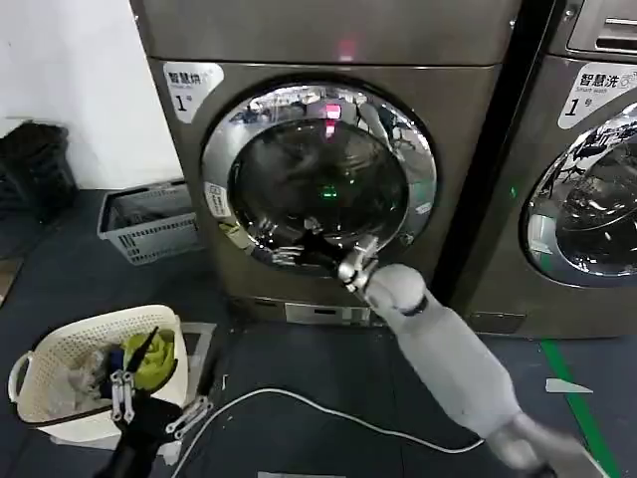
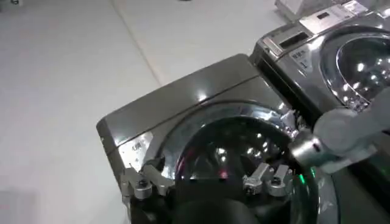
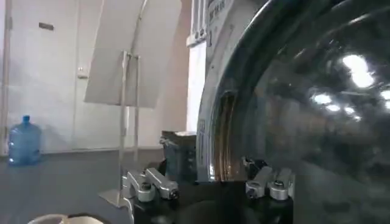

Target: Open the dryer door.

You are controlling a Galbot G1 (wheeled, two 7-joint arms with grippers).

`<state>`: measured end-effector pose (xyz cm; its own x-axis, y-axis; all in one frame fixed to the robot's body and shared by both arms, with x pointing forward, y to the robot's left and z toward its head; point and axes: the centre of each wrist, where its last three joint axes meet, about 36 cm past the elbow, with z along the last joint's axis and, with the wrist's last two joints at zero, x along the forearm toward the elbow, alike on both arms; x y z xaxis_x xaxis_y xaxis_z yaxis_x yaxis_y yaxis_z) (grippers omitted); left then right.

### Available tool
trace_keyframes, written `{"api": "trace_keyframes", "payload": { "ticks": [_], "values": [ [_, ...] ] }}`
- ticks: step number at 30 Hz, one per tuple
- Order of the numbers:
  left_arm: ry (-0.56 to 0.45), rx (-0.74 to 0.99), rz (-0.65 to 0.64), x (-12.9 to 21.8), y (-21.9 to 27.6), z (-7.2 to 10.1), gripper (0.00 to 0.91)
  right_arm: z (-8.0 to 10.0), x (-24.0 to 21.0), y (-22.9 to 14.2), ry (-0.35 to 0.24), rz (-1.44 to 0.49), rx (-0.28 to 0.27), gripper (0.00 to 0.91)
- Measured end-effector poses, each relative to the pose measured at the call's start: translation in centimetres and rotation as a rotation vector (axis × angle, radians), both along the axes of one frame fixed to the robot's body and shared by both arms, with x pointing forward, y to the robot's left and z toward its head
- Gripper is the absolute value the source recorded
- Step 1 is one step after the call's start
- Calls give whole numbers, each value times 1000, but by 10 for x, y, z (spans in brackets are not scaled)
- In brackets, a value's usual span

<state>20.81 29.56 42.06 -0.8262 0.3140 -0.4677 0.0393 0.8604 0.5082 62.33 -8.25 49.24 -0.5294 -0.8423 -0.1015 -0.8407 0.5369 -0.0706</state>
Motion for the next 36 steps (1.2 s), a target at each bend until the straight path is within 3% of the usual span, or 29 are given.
{"api": "trace_keyframes", "payload": {
  "ticks": [13, 36],
  "values": [
    [-5, -3, 2, 1, -1, 0, 907, 6, 17, 38, -26, -41, -30, 907],
    [-9, 7, 11, -6, -2, 2, 907, 25, 36, 101, -38, -44, -19, 907]
  ]
}}
